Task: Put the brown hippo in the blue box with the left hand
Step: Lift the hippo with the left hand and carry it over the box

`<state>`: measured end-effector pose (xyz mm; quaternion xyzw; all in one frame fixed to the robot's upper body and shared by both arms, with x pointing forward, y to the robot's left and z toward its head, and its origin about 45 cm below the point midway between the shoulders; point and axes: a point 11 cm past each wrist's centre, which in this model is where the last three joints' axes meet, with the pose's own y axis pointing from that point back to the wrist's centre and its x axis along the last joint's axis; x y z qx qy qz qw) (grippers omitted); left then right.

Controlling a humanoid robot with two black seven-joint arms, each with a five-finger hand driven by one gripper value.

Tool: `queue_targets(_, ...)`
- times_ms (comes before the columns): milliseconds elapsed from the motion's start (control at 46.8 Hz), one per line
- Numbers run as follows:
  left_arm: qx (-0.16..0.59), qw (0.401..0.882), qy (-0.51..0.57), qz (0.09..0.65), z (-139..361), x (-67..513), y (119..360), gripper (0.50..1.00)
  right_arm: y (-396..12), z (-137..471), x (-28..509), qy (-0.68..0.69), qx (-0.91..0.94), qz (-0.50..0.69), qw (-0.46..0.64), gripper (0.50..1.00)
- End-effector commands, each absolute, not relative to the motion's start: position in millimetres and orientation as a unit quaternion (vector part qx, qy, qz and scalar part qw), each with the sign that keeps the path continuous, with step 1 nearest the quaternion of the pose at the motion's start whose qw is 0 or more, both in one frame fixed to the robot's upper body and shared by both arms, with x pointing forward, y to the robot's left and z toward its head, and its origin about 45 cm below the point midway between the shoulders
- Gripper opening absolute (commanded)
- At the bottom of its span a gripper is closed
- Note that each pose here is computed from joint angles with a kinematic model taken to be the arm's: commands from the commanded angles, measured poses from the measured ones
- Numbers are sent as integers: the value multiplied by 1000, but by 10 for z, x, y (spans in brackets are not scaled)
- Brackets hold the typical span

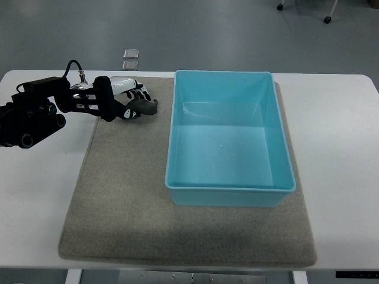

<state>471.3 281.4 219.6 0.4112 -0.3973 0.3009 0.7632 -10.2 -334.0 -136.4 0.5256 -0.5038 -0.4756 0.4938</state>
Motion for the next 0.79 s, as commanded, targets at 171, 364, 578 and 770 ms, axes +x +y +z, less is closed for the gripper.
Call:
queue_targets(171, 414, 761, -398, 301, 2200, 4719, 2820, 500, -3340, -1364, -102, -504, 526, -476, 494, 936)
queue_targets(364, 401, 763, -401, 311, 2305, 4764, 2777, 500, -3340, -1364, -102, -504, 526, -476, 494, 936)
queue_targets(578, 378, 750, -420, 343, 2586, 4874, 2805, 500, -3340, -1364, -102, -504, 526, -476, 494, 936)
queue_targets(770, 354, 737, -453, 355, 2903, 4956, 2743, 500, -3340, -1364, -102, -504, 526, -476, 494, 936)
